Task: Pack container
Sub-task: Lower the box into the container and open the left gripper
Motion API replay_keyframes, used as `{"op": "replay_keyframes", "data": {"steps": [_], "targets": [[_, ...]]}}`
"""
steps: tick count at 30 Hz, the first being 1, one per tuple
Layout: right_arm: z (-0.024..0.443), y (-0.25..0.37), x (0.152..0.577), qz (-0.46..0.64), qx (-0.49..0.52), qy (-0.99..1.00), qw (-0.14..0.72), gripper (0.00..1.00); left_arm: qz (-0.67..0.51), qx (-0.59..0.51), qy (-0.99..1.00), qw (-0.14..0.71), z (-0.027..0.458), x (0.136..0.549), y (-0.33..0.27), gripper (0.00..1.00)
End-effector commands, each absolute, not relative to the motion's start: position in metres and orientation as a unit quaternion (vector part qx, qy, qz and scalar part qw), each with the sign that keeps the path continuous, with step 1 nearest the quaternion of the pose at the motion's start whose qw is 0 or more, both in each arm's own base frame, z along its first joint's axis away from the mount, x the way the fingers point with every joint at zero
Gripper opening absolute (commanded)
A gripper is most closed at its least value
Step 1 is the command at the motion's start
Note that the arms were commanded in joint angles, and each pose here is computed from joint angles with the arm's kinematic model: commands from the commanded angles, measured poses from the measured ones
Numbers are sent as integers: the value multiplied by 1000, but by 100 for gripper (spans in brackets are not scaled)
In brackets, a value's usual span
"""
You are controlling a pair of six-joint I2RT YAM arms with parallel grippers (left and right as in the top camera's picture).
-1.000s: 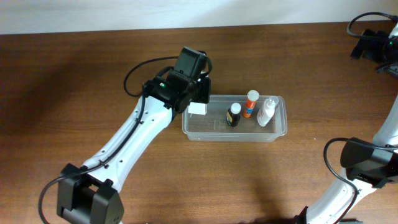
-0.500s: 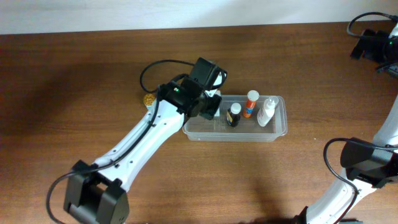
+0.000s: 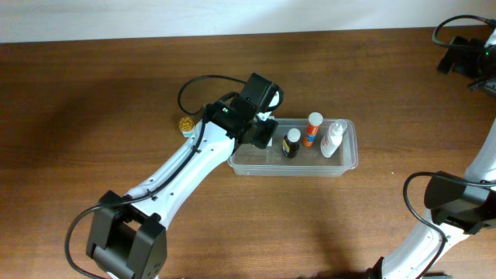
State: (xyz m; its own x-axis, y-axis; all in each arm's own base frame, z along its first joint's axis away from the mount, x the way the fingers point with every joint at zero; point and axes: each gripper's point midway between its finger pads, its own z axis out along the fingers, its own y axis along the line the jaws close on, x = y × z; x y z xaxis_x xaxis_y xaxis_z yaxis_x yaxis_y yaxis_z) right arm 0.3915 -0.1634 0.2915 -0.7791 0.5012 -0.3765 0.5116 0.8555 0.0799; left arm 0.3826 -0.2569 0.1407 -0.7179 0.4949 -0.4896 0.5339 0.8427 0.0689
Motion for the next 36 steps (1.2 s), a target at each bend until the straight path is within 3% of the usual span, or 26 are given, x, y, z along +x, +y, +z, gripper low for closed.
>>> {"op": "replay_keyframes", "data": {"steps": [1, 6, 17, 25, 36], "targets": [[292, -164, 389, -16, 272, 942, 194, 98, -8, 262, 913, 311, 174, 409, -255, 59], [292, -164, 389, -16, 272, 942, 194, 98, -42, 256, 899, 352, 190, 425, -270, 35], [292, -164, 389, -16, 272, 942, 194, 98, -35, 258, 909, 325, 154, 432, -276, 20], [292, -164, 389, -16, 272, 942, 194, 98, -36, 254, 924, 283, 140, 416, -270, 18], [292, -164, 389, -16, 272, 942, 194, 98, -65, 263, 932, 242, 131, 398, -275, 4]]}}
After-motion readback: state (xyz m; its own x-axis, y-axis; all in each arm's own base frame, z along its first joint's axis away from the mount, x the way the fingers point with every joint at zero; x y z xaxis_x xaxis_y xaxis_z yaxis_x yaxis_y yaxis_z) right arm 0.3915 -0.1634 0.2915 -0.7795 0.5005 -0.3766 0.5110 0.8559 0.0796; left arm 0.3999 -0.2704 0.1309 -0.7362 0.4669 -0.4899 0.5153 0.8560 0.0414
